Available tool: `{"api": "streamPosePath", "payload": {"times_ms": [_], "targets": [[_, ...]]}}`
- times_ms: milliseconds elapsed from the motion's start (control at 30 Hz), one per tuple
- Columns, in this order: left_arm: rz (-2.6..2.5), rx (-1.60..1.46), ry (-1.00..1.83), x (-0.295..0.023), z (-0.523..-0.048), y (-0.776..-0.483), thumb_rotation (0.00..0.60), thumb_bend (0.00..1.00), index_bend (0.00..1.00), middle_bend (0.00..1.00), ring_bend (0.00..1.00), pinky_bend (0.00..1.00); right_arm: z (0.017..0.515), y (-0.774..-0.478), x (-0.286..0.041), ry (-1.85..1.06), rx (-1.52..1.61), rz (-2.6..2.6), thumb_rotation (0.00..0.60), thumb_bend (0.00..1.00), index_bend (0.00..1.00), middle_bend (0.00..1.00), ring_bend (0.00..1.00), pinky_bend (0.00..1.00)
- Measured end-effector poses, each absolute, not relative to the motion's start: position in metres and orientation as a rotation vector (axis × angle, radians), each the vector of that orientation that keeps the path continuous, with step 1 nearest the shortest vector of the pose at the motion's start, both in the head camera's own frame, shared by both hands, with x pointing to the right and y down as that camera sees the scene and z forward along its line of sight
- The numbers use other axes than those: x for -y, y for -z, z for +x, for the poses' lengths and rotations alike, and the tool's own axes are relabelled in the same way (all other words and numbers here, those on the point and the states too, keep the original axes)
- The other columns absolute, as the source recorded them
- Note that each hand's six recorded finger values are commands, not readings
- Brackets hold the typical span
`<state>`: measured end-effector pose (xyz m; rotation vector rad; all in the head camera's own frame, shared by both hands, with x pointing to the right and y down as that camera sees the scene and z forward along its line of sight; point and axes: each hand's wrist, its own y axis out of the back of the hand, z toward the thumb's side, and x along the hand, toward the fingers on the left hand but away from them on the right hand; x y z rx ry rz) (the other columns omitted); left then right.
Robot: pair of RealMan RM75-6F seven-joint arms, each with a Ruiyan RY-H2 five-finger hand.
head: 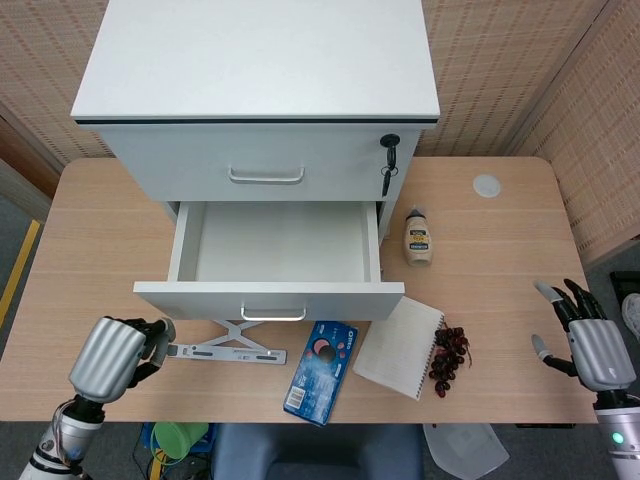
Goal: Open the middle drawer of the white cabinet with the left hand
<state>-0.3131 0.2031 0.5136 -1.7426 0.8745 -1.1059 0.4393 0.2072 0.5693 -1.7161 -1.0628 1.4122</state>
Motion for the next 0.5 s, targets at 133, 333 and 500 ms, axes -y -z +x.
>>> {"api": "streamPosePath", "payload": {"times_ms": [133, 333, 500], "targets": [[-1.67, -0.855, 1.23, -0.216, -0.343, -0.527, 0.6, 0.6, 0.67, 0.8, 0.76, 0.92, 0.437, -0.574, -0.207, -1.42, 1.055, -1.73, 0.6, 0.34, 0.1, 0.18, 0.08, 0.1], [-1.588, -0.908, 1.387, -0.234, -0.381, -0.545, 0.6, 0.55, 0.33, 0.52, 0.49, 0.5, 0.434, -0.576, -0.204, -1.418, 1.049, -1.733, 0.6, 0.34, 0.1, 0.18, 0.08, 0.1], [-1.517, -0.93, 1.476, -0.246, -0.398, -0.557, 0.6, 0.44, 0.13, 0.25, 0.26, 0.26, 0.432, -0.575, -0.202, -1.421, 1.049, -1.725, 0.6, 0.34, 0.1, 0.18, 0.08, 0.1]]}}
